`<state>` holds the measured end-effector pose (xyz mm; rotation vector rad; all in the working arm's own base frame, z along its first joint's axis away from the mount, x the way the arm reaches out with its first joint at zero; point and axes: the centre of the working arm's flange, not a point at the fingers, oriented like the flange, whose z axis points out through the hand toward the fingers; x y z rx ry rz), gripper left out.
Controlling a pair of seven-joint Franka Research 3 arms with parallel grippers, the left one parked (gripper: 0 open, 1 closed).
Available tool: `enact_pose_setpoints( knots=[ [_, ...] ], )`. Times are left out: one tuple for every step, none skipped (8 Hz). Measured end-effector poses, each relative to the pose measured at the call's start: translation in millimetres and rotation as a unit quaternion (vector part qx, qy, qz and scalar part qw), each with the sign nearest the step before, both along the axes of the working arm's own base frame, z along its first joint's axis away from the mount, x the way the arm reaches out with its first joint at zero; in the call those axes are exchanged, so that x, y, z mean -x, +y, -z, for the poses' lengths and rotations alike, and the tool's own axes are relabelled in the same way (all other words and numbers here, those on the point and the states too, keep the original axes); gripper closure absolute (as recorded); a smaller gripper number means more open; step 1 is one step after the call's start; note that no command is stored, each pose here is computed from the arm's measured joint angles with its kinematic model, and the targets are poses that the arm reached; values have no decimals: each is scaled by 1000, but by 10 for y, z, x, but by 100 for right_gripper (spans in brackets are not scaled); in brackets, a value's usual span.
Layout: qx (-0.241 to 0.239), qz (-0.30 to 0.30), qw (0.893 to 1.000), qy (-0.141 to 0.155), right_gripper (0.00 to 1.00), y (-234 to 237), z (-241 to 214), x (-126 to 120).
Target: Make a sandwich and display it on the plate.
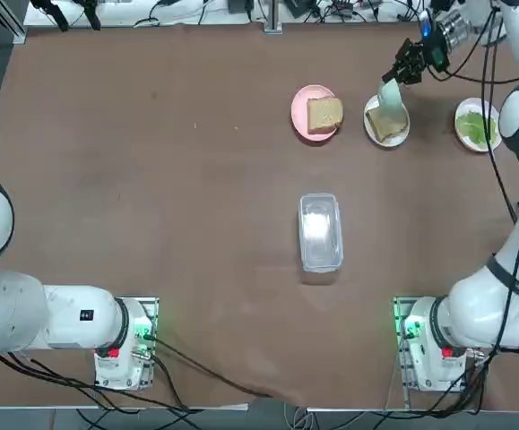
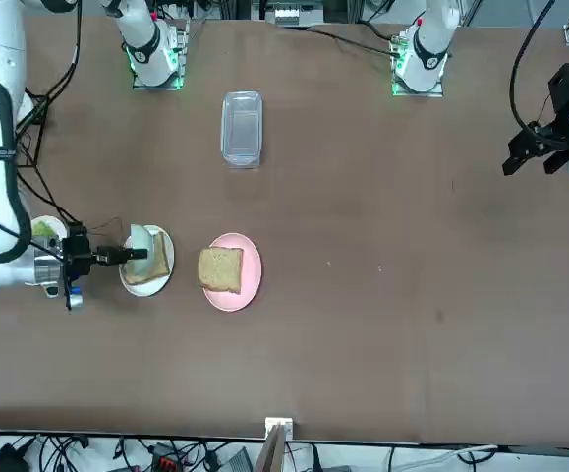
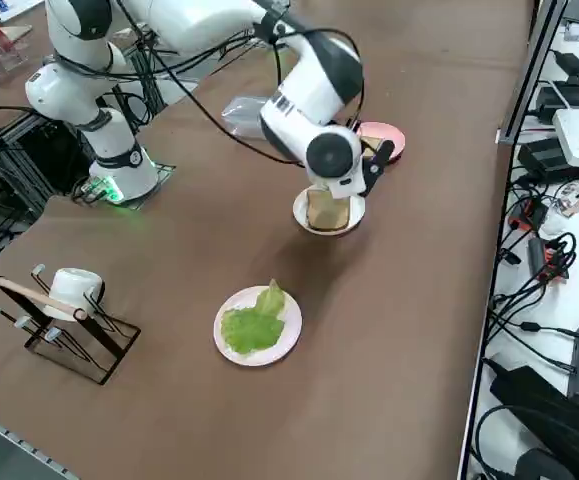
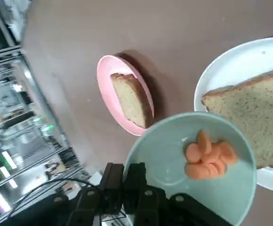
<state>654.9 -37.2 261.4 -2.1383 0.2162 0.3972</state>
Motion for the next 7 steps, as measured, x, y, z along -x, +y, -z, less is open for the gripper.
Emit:
enact_pose_setpoints(
  knots=[
    [-22,5,1000,-9,97,-96,117,85],
    [-43,10,999,-21,97,-158,209,153],
    [-70,14,997,-36,97,-206,292,220],
    [-93,16,994,-50,97,-263,378,275],
    [-108,21,992,-60,97,-336,459,312],
    [-125,28,989,-70,97,-403,531,334],
    [-146,36,985,-82,97,-437,579,343]
  ],
)
